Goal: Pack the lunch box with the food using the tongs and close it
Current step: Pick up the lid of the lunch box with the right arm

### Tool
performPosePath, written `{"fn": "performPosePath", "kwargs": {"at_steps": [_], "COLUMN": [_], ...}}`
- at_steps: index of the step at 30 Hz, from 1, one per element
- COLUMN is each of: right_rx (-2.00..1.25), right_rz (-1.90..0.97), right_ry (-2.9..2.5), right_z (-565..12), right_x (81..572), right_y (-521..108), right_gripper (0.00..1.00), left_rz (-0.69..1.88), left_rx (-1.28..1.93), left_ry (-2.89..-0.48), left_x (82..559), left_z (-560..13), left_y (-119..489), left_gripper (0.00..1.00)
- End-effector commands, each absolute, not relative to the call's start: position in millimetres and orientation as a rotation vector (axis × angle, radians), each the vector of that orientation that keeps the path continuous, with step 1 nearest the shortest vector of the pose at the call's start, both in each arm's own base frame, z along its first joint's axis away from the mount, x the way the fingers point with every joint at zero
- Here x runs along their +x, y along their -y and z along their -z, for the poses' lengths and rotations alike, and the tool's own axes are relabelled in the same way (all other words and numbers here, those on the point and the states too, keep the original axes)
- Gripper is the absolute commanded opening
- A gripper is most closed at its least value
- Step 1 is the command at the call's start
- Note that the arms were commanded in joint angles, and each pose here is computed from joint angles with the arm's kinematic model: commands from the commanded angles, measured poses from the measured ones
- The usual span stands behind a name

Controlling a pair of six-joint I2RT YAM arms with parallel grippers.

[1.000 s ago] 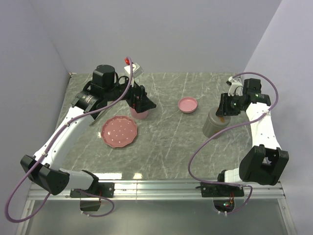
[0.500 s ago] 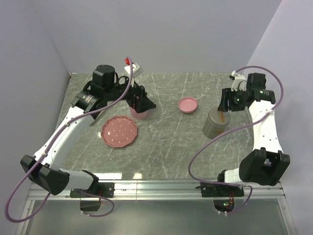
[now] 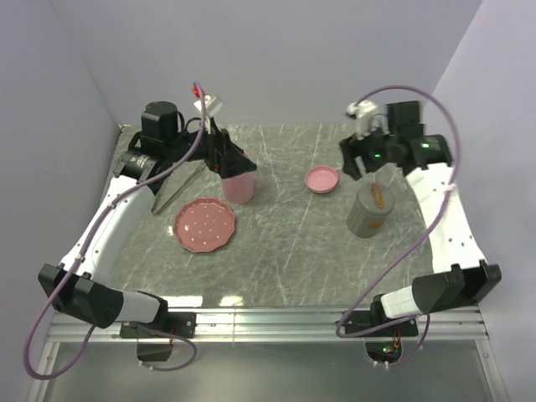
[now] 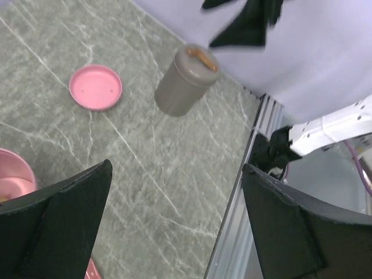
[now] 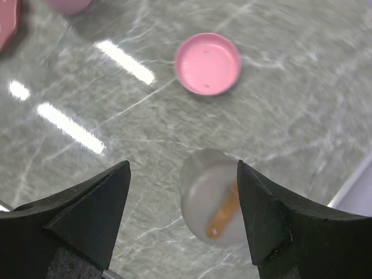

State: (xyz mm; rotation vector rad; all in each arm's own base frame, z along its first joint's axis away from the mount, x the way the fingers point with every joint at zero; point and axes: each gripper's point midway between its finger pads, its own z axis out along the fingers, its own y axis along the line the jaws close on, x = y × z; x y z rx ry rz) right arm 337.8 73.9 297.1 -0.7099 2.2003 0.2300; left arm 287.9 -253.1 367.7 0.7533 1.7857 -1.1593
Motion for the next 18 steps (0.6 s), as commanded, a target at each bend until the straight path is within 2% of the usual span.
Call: {"fn": "performPosePath", "kwargs": {"at_steps": [1, 6, 18], "right_rx": [-0.911, -1.118, -1.414], "right_rz": [-0.069, -0.035, 0.03], "right_ry": [-2.228, -2.306, -2.407], "right_z": [-274.2, -226.5, -141.0], "right_x": [350.2, 369.3, 398.7], "right_y": [-93.9, -124.6, -143.0], "right_gripper": [0.81, 0.8, 0.77], "left_rz": [1.318, 1.333, 1.383], "left_rx": [0.725, 0.642, 0.647], "left_ry": [-1.72, -1.753, -1.773], "left_x": [289.8, 304.7, 304.4], "left_z": [-389.5, -384.0, -371.7], "left_y": [248.1, 233.8, 226.5], "left_gripper": [0.99, 0.99, 0.99]}}
